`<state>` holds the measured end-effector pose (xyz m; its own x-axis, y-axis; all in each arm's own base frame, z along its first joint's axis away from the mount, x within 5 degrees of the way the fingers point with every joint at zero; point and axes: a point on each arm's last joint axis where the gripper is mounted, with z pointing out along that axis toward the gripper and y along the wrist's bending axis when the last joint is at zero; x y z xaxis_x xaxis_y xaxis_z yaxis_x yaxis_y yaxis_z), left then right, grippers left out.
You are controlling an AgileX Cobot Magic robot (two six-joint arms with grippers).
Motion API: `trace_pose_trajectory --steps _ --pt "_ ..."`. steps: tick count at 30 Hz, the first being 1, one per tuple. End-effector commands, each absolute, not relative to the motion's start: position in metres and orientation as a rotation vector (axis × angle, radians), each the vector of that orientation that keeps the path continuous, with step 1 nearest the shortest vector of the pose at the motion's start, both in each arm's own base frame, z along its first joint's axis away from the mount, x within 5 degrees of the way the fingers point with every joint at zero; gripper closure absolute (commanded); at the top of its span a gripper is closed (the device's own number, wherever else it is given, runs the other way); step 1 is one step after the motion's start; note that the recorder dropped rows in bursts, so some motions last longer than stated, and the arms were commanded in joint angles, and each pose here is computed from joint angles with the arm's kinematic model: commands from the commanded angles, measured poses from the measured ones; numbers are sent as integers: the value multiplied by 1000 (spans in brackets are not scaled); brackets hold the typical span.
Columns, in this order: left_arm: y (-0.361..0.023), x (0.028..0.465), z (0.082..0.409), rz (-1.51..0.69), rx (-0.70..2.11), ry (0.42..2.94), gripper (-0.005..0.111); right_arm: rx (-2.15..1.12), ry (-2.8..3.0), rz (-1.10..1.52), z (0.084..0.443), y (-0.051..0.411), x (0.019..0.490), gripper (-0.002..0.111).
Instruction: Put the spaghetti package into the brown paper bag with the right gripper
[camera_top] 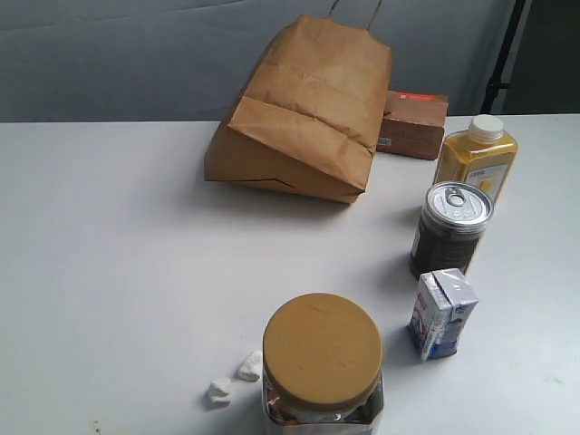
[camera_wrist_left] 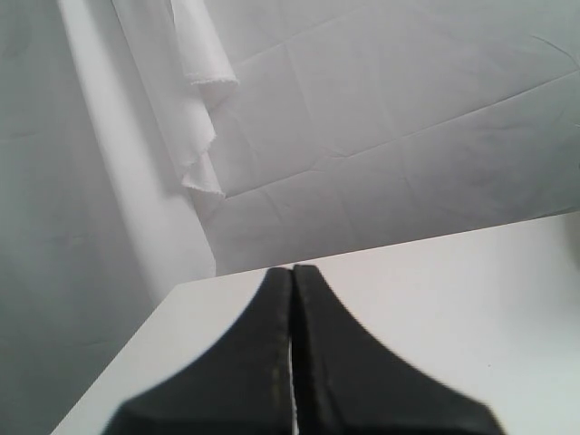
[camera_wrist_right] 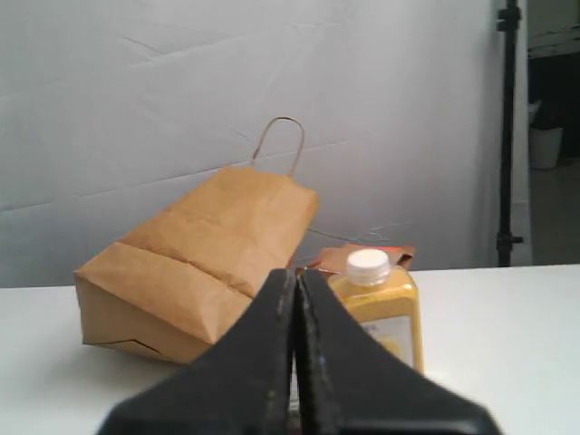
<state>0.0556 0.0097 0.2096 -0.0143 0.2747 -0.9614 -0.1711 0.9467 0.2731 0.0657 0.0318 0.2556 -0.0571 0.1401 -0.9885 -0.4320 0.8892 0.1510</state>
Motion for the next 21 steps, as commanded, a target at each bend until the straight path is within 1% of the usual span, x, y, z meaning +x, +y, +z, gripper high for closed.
trace_pose_trajectory --steps 1,8,13,21 --pt "10 56 209 349 76 1542 107 -141 1575 435 226 21 54 108" --pt "10 56 209 349 76 1542 107 -133 1605 429 214 19 51 108" --pt "10 56 209 349 76 1542 107 -141 1687 416 197 20 52 108" --pt "10 56 209 349 76 1542 107 -149 1764 400 189 19 51 108"
